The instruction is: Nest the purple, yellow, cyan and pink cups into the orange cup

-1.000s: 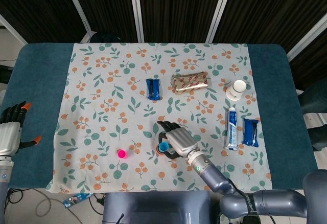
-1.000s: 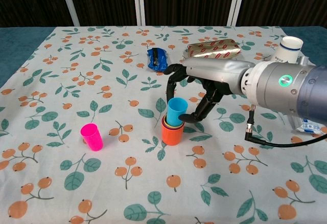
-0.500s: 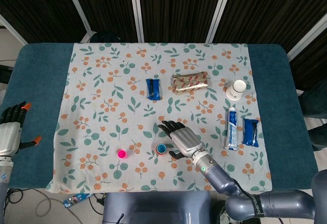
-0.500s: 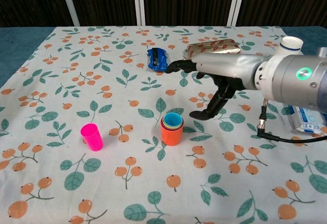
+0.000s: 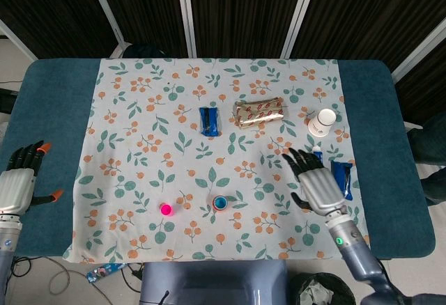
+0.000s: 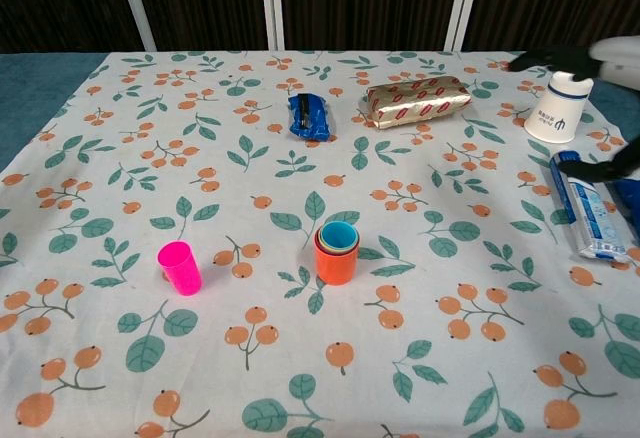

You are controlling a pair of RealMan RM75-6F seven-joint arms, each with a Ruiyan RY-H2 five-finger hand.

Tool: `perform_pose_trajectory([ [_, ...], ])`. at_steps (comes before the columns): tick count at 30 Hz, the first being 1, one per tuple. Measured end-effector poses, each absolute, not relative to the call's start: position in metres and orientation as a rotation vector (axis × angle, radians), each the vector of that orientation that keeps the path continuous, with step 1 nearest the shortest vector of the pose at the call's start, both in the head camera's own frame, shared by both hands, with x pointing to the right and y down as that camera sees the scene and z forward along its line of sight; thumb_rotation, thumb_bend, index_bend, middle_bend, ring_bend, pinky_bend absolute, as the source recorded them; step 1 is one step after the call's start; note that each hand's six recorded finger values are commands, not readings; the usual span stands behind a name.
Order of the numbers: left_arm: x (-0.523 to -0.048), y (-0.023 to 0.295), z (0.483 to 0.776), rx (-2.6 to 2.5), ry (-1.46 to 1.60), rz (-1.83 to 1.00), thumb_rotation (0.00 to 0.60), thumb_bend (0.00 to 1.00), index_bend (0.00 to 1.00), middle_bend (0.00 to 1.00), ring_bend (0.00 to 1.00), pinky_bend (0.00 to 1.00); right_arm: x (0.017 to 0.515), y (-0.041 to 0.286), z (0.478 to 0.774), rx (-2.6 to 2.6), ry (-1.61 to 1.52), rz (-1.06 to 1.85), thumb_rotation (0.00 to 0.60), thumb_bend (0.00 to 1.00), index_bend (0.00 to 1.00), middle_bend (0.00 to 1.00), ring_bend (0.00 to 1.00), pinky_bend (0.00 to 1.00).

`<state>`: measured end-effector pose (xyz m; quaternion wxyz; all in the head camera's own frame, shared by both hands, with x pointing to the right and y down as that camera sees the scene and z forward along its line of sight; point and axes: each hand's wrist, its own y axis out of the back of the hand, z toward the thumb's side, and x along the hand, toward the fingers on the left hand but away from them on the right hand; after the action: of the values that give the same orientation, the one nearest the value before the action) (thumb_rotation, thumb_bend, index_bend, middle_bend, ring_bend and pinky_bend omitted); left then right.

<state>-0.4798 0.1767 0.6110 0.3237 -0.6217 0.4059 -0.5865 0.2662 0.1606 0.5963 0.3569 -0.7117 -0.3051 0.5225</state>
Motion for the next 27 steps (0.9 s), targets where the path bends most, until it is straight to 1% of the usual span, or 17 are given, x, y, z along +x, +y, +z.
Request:
perform_pose_trajectory([
  [7,-0.456,0.177,0.611,-1.721,1.036,-1.477,0.6,0.1,0.16,0.01,0.0,0.01,0.359,0.198,0.573,-1.607,-0.977,1.426,0.6,0.41,0.05,0.0,0.01,0.11],
  [10,-0.438,0.174,0.61,-1.774,0.991,-1.434,0.6,0.1,0.19,0.01,0.0,0.01,0.383,0.219,0.572,-1.569,-0.985,1.46,0.6,0.41,0.05,0.0,0.01,0.1],
  [14,-0.411,0.169,0.608,-1.825,0.914,-1.385,0.6,0.1,0.23,0.01,0.0,0.01,0.393,0.235,0.579,-1.591,-0.978,1.48,0.6,0.41,0.05,0.0,0.01,0.1],
  [22,-0.346,0.164,0.612,-1.929,0.686,-1.329,0.6,0.1,0.23,0.01,0.0,0.01,0.393,0.238,0.587,-1.609,-0.97,1.479,0.6,0.41,0.05,0.0,0.01,0.1],
  [27,-0.303,0.164,0.618,-1.977,0.547,-1.309,0.6,0.1,0.24,0.01,0.0,0.01,0.392,0.239,0.588,-1.616,-0.968,1.475,0.6,0.41,0.05,0.0,0.01,0.1],
])
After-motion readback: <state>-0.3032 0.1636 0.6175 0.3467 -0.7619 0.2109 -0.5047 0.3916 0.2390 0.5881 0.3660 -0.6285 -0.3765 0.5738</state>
